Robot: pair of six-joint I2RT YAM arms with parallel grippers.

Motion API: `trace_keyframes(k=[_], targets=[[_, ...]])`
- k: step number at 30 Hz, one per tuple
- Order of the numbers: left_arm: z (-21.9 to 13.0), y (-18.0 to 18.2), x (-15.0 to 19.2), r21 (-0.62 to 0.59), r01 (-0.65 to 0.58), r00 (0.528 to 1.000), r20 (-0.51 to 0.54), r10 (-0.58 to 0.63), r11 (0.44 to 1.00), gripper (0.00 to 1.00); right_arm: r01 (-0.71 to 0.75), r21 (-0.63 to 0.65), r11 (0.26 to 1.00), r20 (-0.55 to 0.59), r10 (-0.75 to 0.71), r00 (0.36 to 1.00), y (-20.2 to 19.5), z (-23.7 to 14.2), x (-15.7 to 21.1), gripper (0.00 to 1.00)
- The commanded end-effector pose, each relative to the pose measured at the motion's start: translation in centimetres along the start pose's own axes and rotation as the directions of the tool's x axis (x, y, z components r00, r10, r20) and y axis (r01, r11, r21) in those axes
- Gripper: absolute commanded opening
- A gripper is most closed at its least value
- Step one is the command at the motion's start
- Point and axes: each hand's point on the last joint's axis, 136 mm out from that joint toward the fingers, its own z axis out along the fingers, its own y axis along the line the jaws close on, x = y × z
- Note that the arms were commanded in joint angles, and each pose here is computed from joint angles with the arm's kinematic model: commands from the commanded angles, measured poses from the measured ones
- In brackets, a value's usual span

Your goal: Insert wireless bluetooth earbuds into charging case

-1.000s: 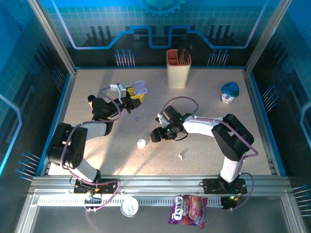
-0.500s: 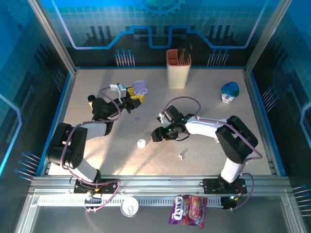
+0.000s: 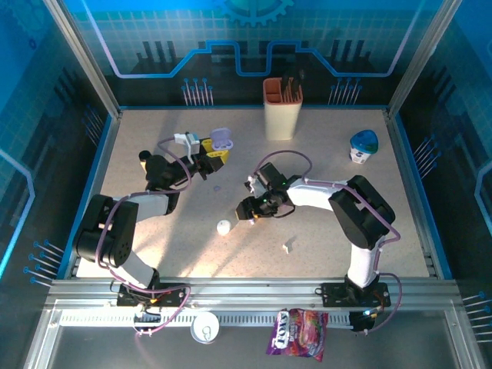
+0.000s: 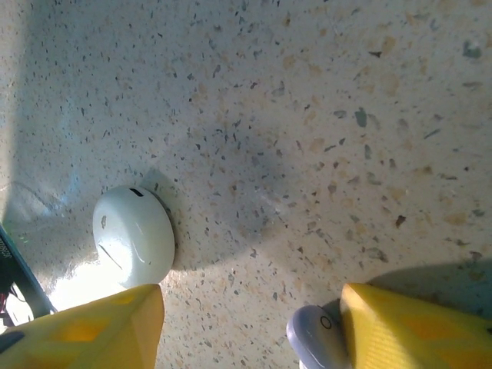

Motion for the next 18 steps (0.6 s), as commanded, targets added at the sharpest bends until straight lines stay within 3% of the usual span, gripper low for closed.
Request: trace_keyframes(k=[1,18], targets=[[-0.27,-0.86,-1.29,0.035,-0.046,0.999,0.024,0.045,0.998,0.27,-0.022,-0.041,0.999,-0.025,0.021,0.999,-0.07,0.08,1.09,0.59],[-0.29,-0.88,-1.19,0.036,-0.039,0.999,0.021,0.038,0.999,0.27,-0.058,-0.052,0.997,-0.020,0.057,0.998,-0.48,-0.05,1.84,0.34]])
